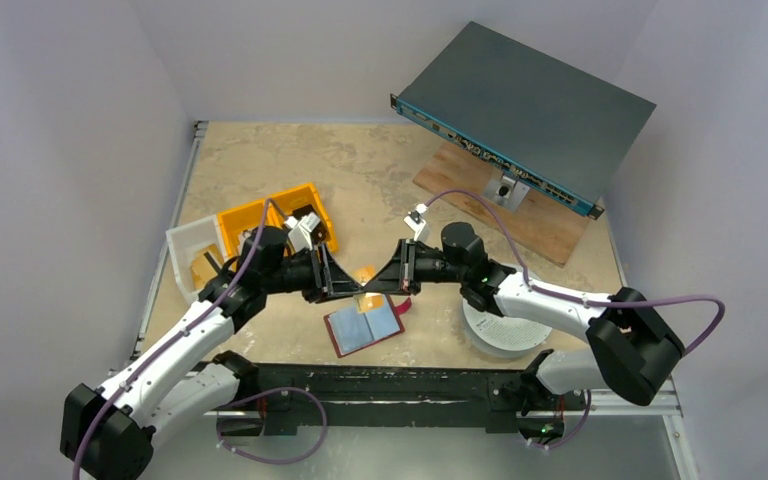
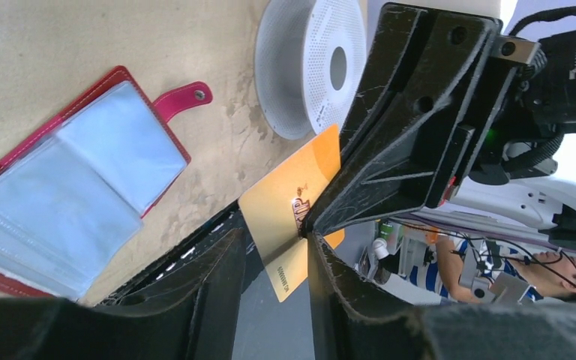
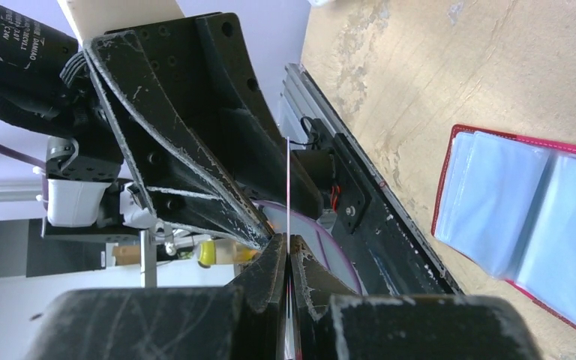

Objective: Take the credit cards out of the card holder
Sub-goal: Remove the credit card from the card holder, then place the credit card in the storage box.

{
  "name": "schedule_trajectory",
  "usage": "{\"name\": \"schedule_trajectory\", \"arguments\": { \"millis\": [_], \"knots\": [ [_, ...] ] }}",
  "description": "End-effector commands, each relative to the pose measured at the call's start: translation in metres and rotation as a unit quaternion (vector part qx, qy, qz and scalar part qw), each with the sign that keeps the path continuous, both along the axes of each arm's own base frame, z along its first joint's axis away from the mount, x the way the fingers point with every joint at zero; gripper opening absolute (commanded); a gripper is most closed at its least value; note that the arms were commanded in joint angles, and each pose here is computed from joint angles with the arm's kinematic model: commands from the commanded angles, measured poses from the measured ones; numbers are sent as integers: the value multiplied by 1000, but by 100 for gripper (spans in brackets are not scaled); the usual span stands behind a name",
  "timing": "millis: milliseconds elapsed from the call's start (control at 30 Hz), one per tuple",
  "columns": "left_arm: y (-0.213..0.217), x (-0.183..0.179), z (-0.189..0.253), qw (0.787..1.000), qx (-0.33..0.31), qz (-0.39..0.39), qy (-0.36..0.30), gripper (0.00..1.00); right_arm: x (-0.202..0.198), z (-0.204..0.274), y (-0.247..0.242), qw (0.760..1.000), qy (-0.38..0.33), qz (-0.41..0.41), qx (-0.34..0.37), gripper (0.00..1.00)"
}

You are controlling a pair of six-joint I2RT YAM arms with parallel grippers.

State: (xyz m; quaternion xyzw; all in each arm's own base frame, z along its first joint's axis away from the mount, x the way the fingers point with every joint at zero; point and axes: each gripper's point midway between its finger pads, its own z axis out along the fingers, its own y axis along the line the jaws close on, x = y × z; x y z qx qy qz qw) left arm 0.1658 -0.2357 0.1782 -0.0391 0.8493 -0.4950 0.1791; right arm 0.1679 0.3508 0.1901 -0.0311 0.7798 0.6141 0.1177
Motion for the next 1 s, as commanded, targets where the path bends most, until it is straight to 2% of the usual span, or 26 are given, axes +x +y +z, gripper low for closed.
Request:
{"name": "schedule_trajectory", "arguments": {
  "millis": [0, 233, 300, 333, 400, 500, 633, 700, 833, 967],
  "knots": [
    [-11, 3, 20, 998, -50, -18, -21, 30, 0, 38, 7, 998, -35, 14, 52, 0],
    [-13, 2, 18, 998, -64, -21, -15, 0, 2, 33, 7, 998, -35, 9, 43, 3],
    [-13, 2, 18, 998, -63, -19, -13, 0, 3, 31, 6, 999, -36, 8, 38, 10],
    [-12, 2, 18, 998, -61, -16, -13, 0, 4, 29, 6, 999, -38, 5, 34, 18],
    [-10, 3, 17, 999, -52, -7, -11, 0, 5, 27, 4, 999, -44, -1, 23, 42],
    [-3, 5, 13, 1000, -26, 10, -12, 0, 11, 22, -1, 998, -57, -18, -9, 71],
    [20, 12, 6, 998, 37, 57, -15, 0, 19, 18, -11, 995, -74, -47, -54, 94],
    [37, 16, 7, 993, 74, 89, -20, 0, 22, 13, -18, 991, -79, -63, -82, 99],
    [82, 24, 10, 973, 168, 156, -18, 0, 28, 9, -28, 984, -105, -77, -119, 99],
    [144, 30, 5, 924, 308, 226, 13, 0, 27, -1, -39, 976, -120, -70, -165, 99]
  ]
}}
